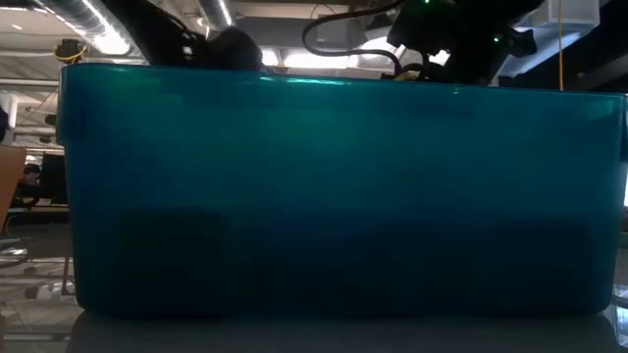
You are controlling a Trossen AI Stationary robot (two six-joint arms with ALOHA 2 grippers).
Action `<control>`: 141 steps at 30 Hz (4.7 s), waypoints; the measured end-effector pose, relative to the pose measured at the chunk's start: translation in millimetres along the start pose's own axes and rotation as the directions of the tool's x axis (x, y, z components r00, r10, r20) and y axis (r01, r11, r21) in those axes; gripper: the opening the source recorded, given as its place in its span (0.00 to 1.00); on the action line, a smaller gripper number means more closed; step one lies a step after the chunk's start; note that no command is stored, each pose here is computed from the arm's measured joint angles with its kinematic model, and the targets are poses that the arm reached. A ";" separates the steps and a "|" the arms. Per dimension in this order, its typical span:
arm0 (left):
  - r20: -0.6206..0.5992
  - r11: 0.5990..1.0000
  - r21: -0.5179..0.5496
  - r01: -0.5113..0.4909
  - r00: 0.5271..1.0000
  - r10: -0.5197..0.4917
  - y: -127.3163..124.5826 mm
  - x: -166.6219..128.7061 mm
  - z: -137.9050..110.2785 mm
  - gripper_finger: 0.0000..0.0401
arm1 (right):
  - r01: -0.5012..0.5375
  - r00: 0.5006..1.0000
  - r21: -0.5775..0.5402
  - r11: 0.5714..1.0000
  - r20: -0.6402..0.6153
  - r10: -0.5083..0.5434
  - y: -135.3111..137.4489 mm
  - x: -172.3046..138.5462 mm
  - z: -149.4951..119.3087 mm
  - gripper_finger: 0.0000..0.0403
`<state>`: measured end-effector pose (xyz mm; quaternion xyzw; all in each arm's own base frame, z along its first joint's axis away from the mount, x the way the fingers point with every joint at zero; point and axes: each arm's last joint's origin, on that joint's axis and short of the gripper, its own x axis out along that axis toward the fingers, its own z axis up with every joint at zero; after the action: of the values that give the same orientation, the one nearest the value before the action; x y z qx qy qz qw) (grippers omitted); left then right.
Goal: Sort blocks by size
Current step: Put the blue cube block into the blue bin
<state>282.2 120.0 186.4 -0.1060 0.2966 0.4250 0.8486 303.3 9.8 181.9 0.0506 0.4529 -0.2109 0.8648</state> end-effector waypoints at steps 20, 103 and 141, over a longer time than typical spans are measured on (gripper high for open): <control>-0.139 0.997 -0.013 -0.070 0.988 0.067 30.7 106.9 34.3 0.51 | -0.018 0.999 -0.006 1.000 0.044 0.019 1.4 1.1 2.7 0.66; -0.190 0.735 0.295 0.610 0.792 -0.580 -63.8 -61.7 -31.4 0.31 | -0.031 0.998 -0.052 0.998 0.059 0.034 2.3 1.1 4.3 0.66; -0.366 0.286 0.176 0.942 0.332 -0.869 -176.4 -152.7 -76.8 0.47 | -0.049 0.997 -0.054 0.997 0.055 0.052 2.8 1.1 4.3 0.66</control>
<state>318.0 -122.5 202.8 -0.1414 0.3378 -0.2094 0.9067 308.3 10.8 183.2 0.0331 0.4326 -0.1783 0.8832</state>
